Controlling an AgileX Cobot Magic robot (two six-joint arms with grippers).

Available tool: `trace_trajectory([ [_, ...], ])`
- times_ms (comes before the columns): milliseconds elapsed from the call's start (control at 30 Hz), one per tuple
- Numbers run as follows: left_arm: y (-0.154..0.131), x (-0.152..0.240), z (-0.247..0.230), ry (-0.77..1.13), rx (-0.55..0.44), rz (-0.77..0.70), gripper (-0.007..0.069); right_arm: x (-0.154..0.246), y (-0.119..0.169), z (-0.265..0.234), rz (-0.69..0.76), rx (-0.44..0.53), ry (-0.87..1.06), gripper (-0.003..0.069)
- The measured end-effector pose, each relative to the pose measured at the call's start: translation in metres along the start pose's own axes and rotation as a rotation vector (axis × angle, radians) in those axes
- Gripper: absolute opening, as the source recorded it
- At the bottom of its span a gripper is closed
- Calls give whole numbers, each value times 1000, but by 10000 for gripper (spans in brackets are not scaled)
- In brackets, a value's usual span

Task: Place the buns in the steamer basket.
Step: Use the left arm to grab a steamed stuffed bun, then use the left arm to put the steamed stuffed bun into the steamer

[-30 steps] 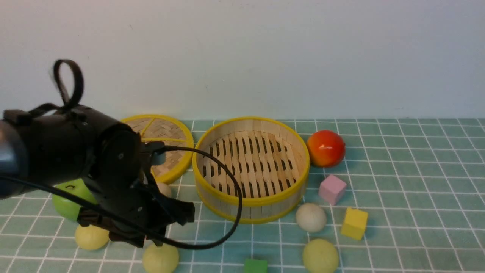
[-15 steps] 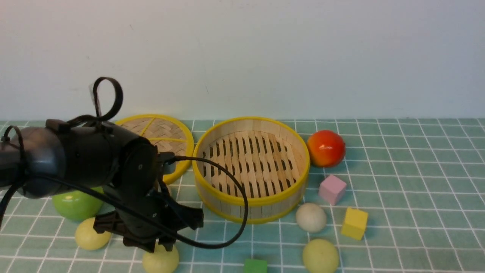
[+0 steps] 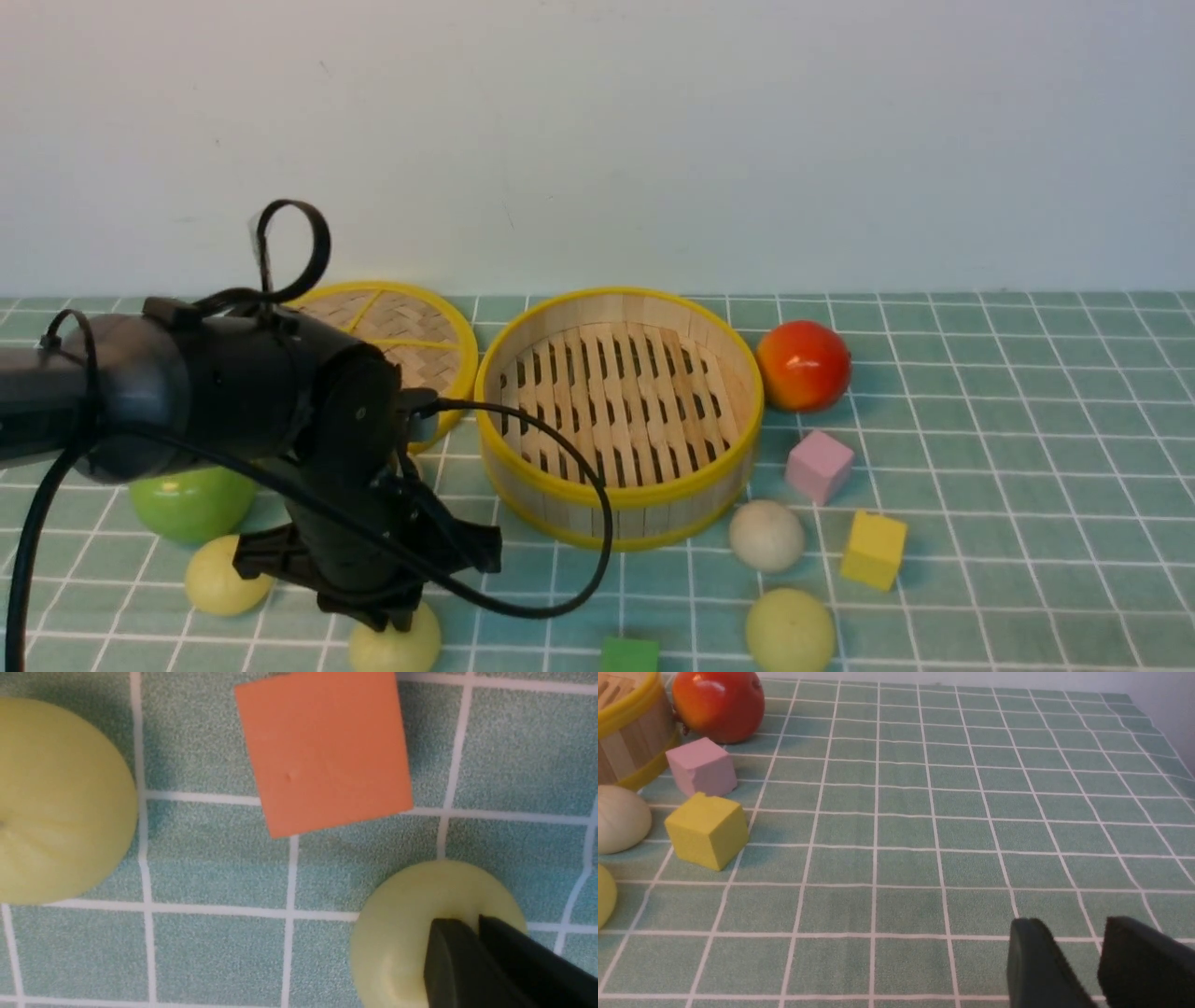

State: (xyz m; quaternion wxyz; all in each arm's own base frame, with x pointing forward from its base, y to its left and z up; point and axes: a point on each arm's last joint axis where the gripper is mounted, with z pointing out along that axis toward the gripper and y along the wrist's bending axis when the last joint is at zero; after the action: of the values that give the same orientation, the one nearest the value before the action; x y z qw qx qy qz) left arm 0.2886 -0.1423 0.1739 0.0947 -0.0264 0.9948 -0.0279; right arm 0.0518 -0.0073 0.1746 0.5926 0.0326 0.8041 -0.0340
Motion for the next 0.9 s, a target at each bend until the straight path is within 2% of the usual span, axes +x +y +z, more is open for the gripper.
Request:
trace_trajectory([
  [67,-1,-3,-5,8,-4,8,-12,0,0,0,0,0,0,238],
  [233,-9,-14,-24,21,11,22,-13,0,0,0,0,0,0,238],
  [400,-29,-39,-73,-66,150,46,-13,0,0,0,0,0,0,238],
  [467,-41,-57,-101,-169,235,52,-13,0,0,0,0,0,0,238],
  [533,-48,-70,-111,-234,273,53,-13,0,0,0,0,0,0,238],
  [700,-65,-100,-96,-306,306,48,-13,0,0,0,0,0,0,238],
  [900,-79,-114,-43,-230,302,19,-6,0,0,0,0,0,0,238],
])
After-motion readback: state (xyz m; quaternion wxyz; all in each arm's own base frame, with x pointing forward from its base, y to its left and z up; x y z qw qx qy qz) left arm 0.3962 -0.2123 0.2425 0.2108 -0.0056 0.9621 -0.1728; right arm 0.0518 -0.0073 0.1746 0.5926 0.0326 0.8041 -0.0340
